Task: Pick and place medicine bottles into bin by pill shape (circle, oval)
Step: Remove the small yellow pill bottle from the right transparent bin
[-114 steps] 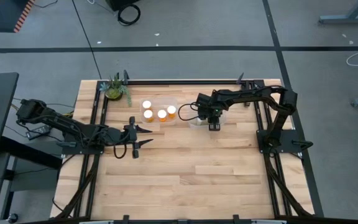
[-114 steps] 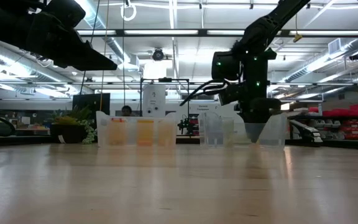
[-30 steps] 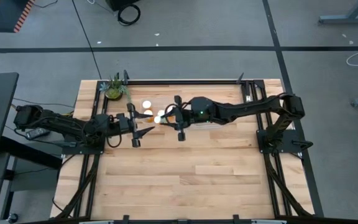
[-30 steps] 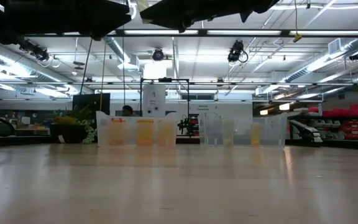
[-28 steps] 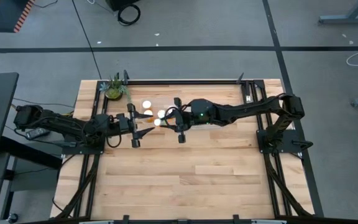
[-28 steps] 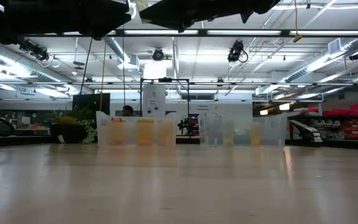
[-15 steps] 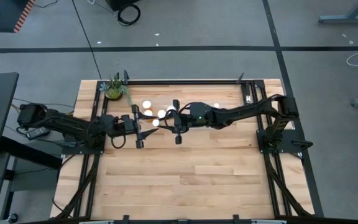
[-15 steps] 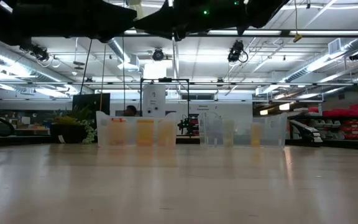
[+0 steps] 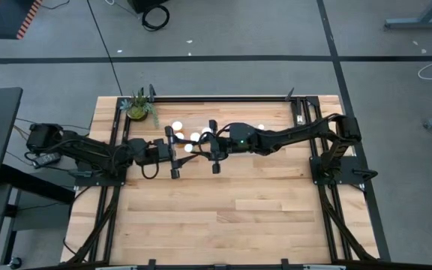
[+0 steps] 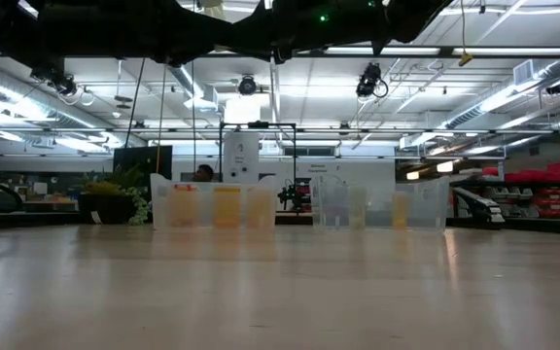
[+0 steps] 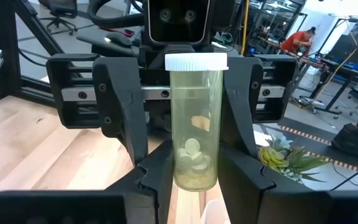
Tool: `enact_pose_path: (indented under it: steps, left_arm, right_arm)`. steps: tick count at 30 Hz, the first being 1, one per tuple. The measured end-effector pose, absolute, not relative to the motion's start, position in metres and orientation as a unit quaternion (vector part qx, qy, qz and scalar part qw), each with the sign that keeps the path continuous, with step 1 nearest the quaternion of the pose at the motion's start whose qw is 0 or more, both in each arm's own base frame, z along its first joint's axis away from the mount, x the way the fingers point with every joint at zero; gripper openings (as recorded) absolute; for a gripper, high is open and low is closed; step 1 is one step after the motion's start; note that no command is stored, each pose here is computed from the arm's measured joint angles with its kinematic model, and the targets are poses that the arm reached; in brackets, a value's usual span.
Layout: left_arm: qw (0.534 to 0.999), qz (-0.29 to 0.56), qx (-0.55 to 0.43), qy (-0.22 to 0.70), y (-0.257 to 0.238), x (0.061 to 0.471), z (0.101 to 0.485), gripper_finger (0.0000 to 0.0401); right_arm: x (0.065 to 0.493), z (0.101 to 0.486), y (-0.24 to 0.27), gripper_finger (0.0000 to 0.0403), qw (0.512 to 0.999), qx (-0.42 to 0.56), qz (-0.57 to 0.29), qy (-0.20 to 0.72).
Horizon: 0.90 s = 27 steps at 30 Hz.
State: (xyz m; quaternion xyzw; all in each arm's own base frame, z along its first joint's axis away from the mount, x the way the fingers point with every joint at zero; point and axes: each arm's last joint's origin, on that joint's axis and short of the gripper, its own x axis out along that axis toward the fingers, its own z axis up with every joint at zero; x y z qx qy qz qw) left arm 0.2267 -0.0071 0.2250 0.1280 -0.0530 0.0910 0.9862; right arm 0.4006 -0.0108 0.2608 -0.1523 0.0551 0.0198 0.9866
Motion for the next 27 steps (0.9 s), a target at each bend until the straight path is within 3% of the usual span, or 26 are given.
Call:
enact_pose_path:
  steps: [18, 27]
  left_arm:
    - [0.982, 0.088, 0.148, -0.072, -0.013, 0.225, 0.23, 0.0218]
    - [0.981, 0.095, 0.151, -0.078, -0.014, 0.225, 0.233, 0.0295]
  right_arm:
    - [0.401, 0.262, -0.008, 0.0122, 0.986, -0.153, 0.029, 0.056]
    - [0.401, 0.257, -0.009, 0.0123, 0.985, -0.154, 0.029, 0.073]
